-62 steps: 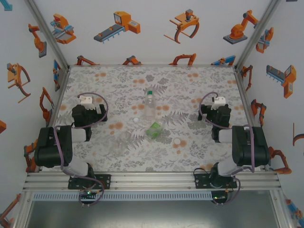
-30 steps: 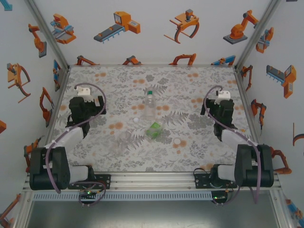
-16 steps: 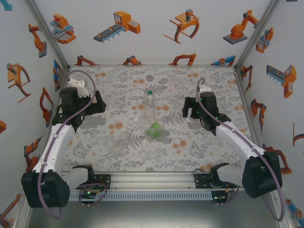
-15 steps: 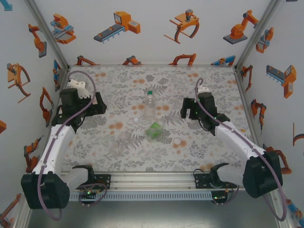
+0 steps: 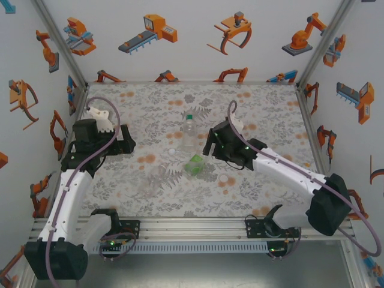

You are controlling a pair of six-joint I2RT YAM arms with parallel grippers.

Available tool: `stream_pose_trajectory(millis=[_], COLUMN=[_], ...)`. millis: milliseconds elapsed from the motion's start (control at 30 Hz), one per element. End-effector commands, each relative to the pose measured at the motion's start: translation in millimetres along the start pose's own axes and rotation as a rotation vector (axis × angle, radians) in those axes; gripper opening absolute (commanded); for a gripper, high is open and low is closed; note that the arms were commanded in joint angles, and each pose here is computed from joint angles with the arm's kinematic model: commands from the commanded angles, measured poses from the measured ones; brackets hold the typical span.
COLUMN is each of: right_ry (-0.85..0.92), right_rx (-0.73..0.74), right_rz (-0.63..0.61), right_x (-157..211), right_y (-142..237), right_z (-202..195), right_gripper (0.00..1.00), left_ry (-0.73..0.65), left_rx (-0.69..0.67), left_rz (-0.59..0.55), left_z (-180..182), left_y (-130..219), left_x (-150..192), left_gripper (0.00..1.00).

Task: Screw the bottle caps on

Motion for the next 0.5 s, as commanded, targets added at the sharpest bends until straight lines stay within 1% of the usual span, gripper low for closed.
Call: stream_pose_trajectory(millis=[0,100,267,467], right_ry=[-0.112,-0.123,-0.109,-0.107], right_rx=[0.142,0.182,0.210,0.254], right_rz=[0.008,0.049,0.071,0.132], right_x=[1,4,2,10], right_y=[-1,-9,-21,-40], right_z=[-1,11,35,45], right_gripper=[0.79,0.80,0.81,0.83], left_ry=[0.012,0.037,0.109,0.116], left_rx=[-0.009,-0.013,-0.009,-0.024], left_rz=[-0.019,-0.028,-0.039,-0.060], left_z=[2,7,18,22], left_y=[4,5,5,9], left_x=[-1,-4,-8,-9], left_gripper=[0.98,0.98,0.99,0.99])
Point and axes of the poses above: each hand's point on the last joint's axis, 136 mm out from that joint toward the fingers, its own y axis back along the fingers, its own z axis along the line the jaws close on, x = y × z, the point moved 4 cm from there along y, back along the fingers, and after that the axes turned 13 degrees about y, right-handed, at the moved point
